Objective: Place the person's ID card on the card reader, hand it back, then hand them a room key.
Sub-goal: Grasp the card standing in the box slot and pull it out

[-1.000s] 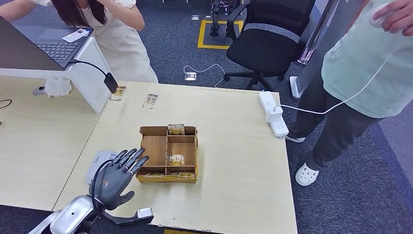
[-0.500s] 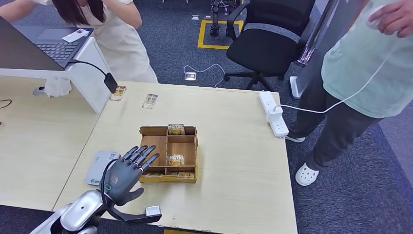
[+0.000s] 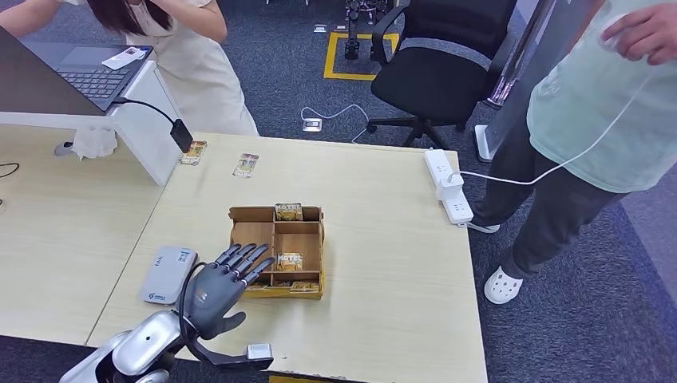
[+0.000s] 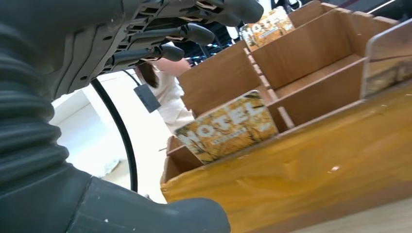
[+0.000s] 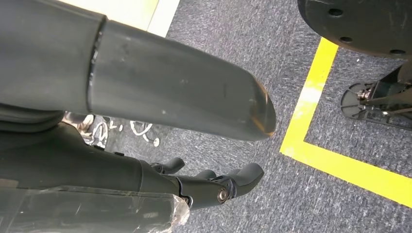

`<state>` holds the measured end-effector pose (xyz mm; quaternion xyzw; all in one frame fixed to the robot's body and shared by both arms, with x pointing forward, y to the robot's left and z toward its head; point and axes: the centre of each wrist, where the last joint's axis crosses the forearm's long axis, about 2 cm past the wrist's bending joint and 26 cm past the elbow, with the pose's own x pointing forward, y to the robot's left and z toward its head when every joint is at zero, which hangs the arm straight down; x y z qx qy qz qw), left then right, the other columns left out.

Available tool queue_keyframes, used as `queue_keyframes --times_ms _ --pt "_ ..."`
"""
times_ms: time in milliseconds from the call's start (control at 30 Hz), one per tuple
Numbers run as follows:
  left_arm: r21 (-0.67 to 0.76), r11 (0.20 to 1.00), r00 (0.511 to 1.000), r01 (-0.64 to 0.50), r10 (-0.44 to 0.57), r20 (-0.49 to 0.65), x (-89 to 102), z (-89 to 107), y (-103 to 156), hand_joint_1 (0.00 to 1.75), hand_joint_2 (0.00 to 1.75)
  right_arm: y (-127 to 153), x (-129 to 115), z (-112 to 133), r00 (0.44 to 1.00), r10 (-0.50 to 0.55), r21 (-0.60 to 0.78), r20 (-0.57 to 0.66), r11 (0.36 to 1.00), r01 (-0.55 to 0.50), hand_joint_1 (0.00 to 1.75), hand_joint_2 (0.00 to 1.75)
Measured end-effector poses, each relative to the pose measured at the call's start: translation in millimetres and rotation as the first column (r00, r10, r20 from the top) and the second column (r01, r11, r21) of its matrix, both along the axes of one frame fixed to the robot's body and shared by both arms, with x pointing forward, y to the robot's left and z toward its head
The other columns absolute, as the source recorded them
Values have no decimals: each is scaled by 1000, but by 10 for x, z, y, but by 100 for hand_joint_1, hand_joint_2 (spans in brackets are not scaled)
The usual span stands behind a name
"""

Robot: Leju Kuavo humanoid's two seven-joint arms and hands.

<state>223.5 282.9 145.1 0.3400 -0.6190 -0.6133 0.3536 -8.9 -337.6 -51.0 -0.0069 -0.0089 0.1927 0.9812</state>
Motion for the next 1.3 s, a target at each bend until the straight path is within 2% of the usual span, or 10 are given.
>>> queue_keyframes --times_ms 500,533,633,667,833,967,1300 --pt "12 1000 999 22 -21 -25 11 -65 -55 0 175 -12 -1 -30 1000 -9 4 -4 1000 9 0 0" --pt "12 1000 999 22 -21 -25 11 -66 -55 7 175 -11 0 -31 1000 -10 4 -5 1000 10 0 0" --pt "13 1000 999 22 -21 -32 13 -70 -54 138 175 -10 -1 -34 1000 -11 5 -5 1000 11 0 0" --pt "14 1000 999 23 -23 -39 16 -71 -52 175 175 -10 -1 -35 1000 -10 5 -6 1000 10 0 0" --pt "18 999 997 28 -27 -70 26 -86 -40 175 175 -13 3 -40 1000 -8 6 -5 1000 8 0 0" --pt "22 999 997 24 -22 -70 31 -92 -31 166 175 -13 -1 -44 1000 -10 7 -7 1000 10 0 0" --pt "26 999 998 19 -18 -67 36 -92 -29 170 175 -14 -16 -50 1000 -16 9 -12 1000 16 0 0"
